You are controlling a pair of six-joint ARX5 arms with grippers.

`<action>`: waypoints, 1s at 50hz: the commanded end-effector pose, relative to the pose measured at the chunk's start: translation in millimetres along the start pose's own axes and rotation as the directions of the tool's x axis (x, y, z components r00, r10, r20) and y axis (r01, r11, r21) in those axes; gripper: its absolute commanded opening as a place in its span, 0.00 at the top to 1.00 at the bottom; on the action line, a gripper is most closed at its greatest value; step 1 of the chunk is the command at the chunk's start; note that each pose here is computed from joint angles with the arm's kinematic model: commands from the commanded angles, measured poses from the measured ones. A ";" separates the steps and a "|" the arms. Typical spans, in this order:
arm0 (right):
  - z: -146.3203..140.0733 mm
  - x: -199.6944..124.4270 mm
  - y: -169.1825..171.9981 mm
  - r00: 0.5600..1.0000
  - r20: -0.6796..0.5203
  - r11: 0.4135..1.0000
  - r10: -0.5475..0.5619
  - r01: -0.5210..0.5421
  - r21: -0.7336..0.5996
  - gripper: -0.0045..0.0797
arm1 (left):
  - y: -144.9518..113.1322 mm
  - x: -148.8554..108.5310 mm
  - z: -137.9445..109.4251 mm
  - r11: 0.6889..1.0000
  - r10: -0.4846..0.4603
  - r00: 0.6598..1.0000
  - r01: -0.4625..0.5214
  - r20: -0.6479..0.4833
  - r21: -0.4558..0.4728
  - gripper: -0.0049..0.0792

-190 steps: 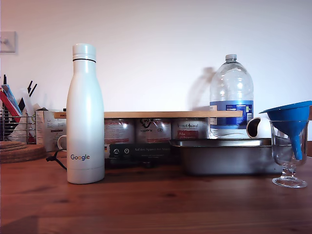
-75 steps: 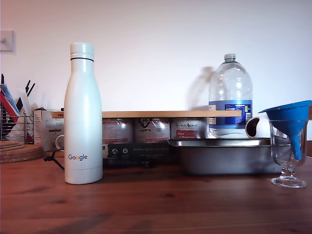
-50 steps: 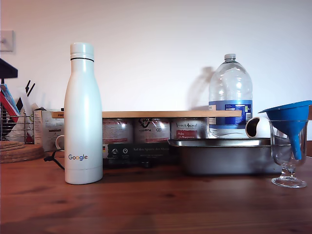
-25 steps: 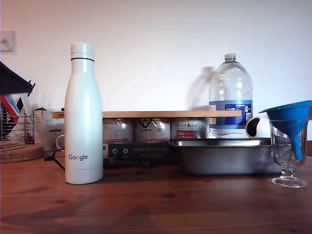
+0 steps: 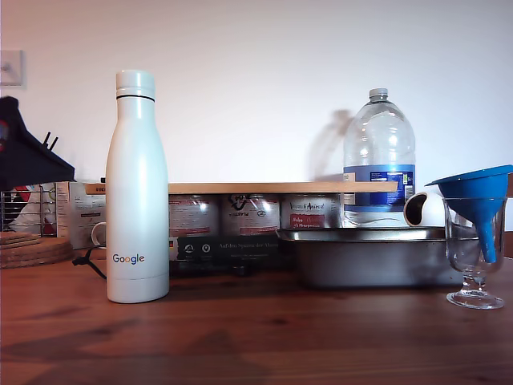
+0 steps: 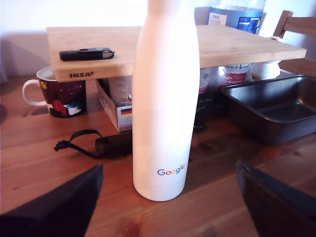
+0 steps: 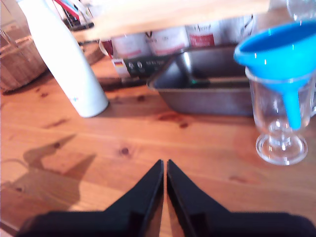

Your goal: Pick up the water bottle and place it on the shelf at the back

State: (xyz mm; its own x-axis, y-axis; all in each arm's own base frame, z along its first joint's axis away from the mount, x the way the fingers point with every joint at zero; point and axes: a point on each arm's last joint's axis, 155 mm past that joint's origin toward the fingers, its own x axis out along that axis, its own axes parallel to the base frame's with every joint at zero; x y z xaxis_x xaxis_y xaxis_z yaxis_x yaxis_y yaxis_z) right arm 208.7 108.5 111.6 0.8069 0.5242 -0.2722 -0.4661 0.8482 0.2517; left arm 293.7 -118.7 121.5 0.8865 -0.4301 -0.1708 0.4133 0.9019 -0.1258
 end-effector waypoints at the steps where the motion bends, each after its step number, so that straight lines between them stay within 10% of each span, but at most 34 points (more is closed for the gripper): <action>1: -0.5 0.4 0.9 1.000 0.003 1.000 0.005 -0.005 -0.002 0.96 | -1.4 2.9 -3.3 1.000 -0.009 1.000 0.009 -0.006 0.004 0.01; 50: -0.4 0.4 0.4 1.000 0.004 1.000 0.002 -0.002 -0.003 0.96 | -21.1 62.2 -9.7 0.995 -0.090 0.995 0.092 -0.039 0.041 0.01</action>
State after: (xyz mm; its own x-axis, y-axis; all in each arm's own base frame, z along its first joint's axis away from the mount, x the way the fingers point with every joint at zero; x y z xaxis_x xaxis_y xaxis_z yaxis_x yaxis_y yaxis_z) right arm 208.9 108.0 111.0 0.8082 0.5212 -0.2743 -0.4629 0.8501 0.2513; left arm 333.3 -163.3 98.7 0.8308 -0.5112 -0.2201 0.4989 0.8593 -0.1127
